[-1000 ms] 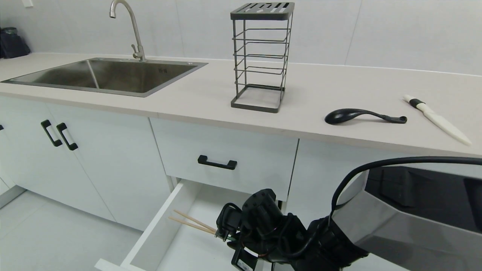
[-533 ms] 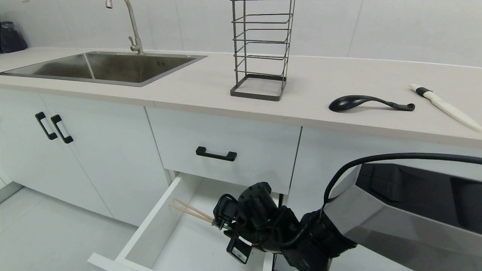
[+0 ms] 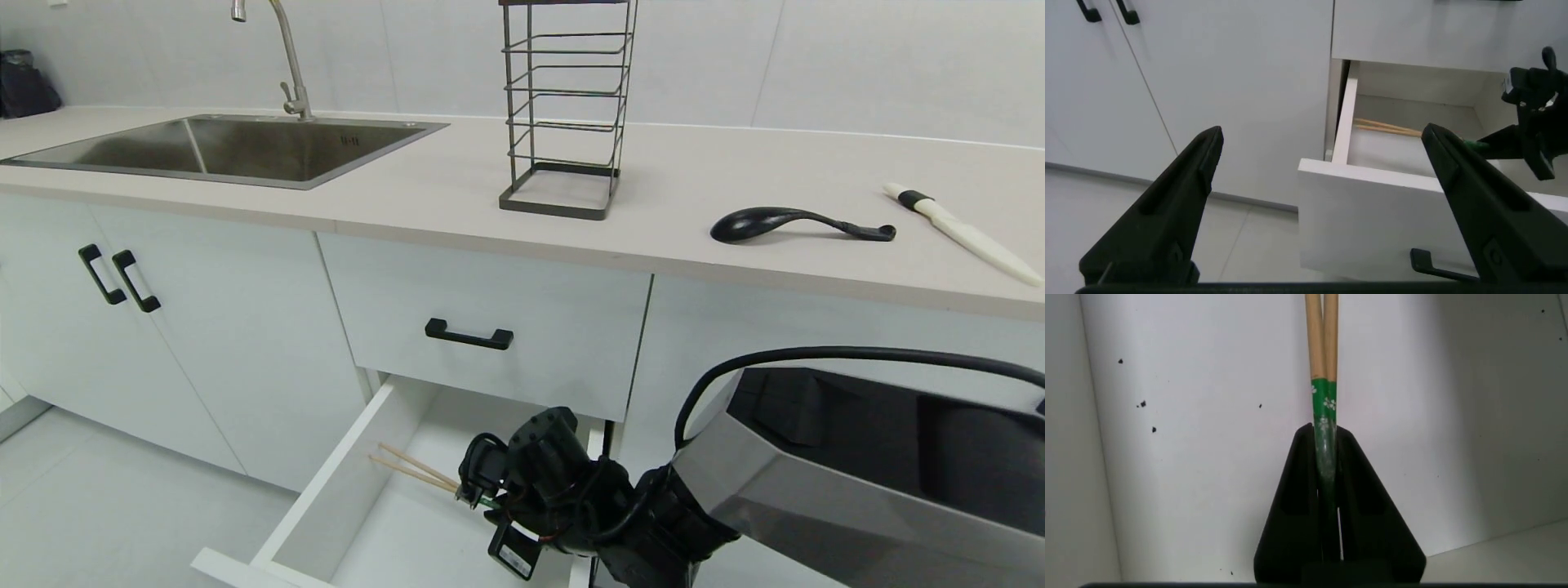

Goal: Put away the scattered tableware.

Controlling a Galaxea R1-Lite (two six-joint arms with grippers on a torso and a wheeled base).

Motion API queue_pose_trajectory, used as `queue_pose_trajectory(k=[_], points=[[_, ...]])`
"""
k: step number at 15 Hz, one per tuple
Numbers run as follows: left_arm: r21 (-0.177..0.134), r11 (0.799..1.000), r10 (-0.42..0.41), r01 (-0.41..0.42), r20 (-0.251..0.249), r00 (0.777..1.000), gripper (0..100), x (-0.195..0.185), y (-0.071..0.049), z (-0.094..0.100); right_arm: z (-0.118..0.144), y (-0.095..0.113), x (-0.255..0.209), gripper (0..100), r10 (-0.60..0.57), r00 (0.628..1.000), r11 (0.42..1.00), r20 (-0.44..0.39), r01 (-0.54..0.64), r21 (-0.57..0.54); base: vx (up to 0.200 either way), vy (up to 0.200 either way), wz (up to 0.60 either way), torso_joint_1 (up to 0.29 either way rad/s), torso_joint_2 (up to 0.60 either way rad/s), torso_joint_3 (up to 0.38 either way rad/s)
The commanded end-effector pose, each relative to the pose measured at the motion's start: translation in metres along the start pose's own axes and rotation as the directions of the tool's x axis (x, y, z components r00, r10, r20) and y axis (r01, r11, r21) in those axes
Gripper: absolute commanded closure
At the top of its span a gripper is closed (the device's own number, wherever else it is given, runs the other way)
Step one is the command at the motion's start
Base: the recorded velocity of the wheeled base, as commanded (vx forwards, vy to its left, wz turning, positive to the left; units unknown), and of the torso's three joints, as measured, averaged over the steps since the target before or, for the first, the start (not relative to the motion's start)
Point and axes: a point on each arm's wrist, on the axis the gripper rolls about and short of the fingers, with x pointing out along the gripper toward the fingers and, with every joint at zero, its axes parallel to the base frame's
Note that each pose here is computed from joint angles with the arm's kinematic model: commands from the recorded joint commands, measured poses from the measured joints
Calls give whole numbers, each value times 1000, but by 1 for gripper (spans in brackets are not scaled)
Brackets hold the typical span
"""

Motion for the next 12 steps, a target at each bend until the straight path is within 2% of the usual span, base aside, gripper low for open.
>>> queue_pose_trajectory(k=[1,8,9,12], points=[[0,1000,0,0,-1,1000,0,0,0,0,-6,7,9,100,18,1000,1000,-20,-18,-7,0,0,0,0,0,0],[0,1000,0,0,-1,1000,0,0,0,0,-11,12,20,100,42,999,999,-33,-42,-11,0,0,0,0,0,0],[0,1000,0,0,-1,1000,0,0,0,0,-11,13,21,0,45,999,999,-30,-46,-11,0,0,0,0,0,0],[0,1000,0,0,-1,1000,0,0,0,0,2,15,17,0,42,999,999,14,-41,-25,0,0,0,0,0,0]])
